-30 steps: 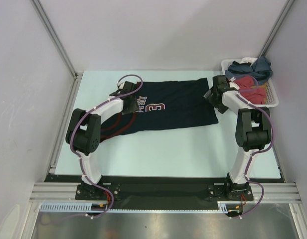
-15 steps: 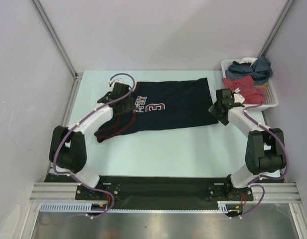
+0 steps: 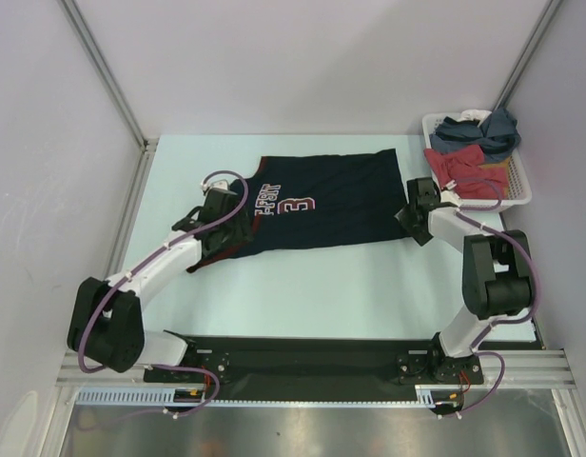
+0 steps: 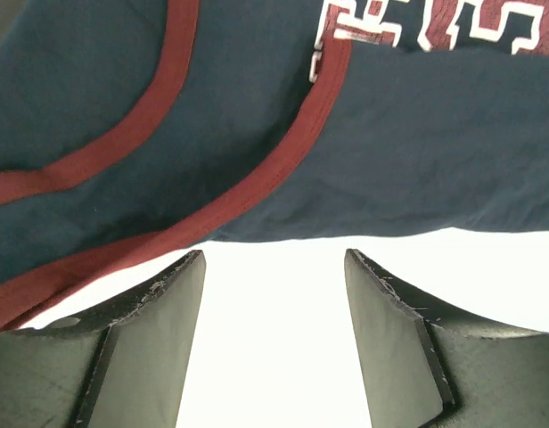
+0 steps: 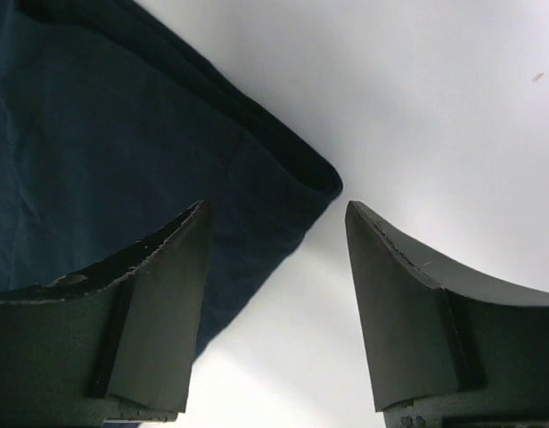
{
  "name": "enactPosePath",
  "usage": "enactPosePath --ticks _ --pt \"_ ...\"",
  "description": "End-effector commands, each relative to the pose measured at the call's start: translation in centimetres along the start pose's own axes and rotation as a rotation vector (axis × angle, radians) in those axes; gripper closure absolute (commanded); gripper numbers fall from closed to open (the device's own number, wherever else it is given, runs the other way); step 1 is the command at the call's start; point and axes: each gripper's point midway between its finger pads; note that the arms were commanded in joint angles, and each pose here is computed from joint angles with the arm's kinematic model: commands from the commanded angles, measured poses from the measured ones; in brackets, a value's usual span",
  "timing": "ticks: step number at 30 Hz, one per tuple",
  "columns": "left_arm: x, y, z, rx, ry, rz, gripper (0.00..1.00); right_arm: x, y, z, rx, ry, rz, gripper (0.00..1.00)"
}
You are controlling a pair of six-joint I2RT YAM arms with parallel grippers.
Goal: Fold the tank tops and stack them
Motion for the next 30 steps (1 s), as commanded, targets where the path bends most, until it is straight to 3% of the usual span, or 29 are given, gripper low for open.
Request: enactPosePath --ticks 1,5,6,9,10,23,30 --pt "-0.2 -0.4 0.9 -0.042 -0.024 0.022 0.31 0.4 0.5 -1.4 -0.002 -0.048 -0.078 0.35" --pt "-1.1 0.0 1.0 -0.036 -0.011 0.032 0.32 0.2 -0.8 -1.7 -0.036 -0.066 -0.107 0.51" --pt "-1.3 0.2 1.1 -0.029 -0.008 0.031 0.32 0.5 -1.2 -1.7 -0.047 -0.084 -0.118 0.66" --pt "-1.9 0.7 1.2 -0.01 0.012 0.031 0.32 0.7 -2.8 -0.9 -0.068 -0.117 -0.136 0.97" --pt "-2.0 0.8 1.3 -0.008 0.012 0.032 0.32 0.6 -3.4 -0.6 -0.083 -0.117 -0.135 1.0" --pt "-4.7 3.4 2.3 0.021 0.051 0.079 0.3 0.4 -10.2 2.1 -0.136 -0.095 -0.092 1.0" --pt "-2.4 4.3 5.1 -0.006 -0.081 0.186 0.27 1.7 -13.3 2.9 -0.137 -0.096 -0.138 1.0"
Point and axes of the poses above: each gripper's point midway between its finger pads, its own z axis back along the fingers, its own y axis along the line the jaws close on, x = y × z, and after that the axes turned 8 degrees about -z, right-handed
